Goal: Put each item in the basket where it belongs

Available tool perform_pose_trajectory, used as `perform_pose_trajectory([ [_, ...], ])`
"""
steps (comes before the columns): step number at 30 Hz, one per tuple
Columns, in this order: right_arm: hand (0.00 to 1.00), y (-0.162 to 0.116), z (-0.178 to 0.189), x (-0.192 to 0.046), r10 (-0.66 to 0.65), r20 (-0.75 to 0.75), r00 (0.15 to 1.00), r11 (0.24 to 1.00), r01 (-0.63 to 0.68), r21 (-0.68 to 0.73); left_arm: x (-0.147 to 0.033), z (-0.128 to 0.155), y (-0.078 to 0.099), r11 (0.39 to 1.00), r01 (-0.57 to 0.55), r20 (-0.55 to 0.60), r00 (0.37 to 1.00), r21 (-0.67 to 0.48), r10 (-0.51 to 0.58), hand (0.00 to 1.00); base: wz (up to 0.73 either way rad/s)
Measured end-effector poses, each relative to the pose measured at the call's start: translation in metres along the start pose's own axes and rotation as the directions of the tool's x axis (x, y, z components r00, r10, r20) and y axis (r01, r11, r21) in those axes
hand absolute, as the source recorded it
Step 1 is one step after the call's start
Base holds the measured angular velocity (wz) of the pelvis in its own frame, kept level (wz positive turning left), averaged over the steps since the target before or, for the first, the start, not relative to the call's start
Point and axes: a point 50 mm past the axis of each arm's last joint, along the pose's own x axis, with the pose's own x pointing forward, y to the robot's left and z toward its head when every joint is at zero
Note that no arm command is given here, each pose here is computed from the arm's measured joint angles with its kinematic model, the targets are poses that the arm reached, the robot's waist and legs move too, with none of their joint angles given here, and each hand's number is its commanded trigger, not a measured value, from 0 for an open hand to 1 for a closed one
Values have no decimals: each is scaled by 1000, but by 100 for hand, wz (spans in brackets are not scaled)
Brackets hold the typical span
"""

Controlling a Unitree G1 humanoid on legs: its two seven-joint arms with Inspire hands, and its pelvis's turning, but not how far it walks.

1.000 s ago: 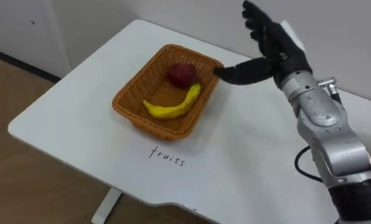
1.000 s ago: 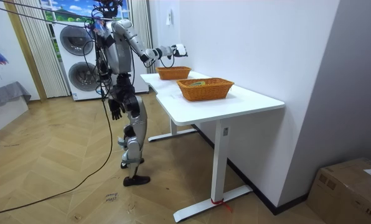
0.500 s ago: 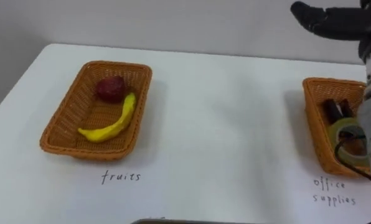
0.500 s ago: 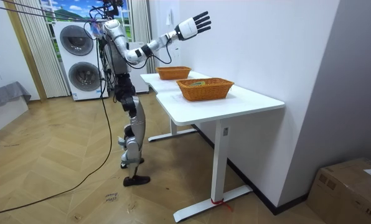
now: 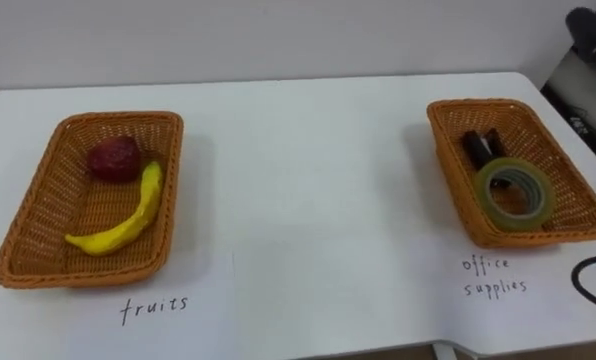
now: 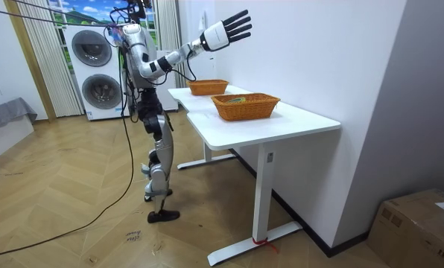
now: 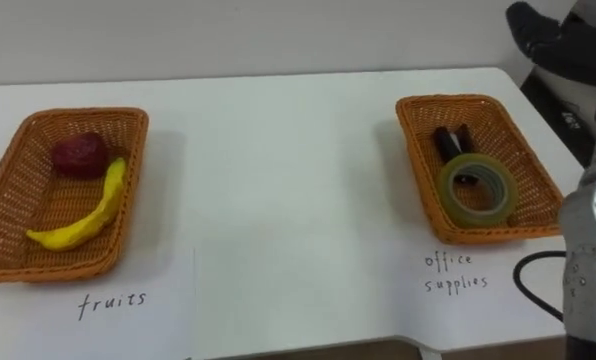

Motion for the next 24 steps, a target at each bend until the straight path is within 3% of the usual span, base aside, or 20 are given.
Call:
perform_pose_trajectory([
  [10,0,-50,-6,-19,-224,-11,974,971,222,-86,-3,-12,11,998,-38,-28,999,-48,37,0,0],
  [17,0,-93,-25,-38,-427,-78,901,895,409,-180,-6,-23,14,994,-67,-61,996,-83,62,0,-4],
  [22,0,-129,-58,-62,-606,-201,770,793,565,-227,-5,-22,15,992,-71,-56,996,-104,66,0,-4],
  [24,0,-144,-82,-84,-688,-308,657,725,642,-249,-6,-22,16,989,-77,-59,996,-126,70,0,-3],
])
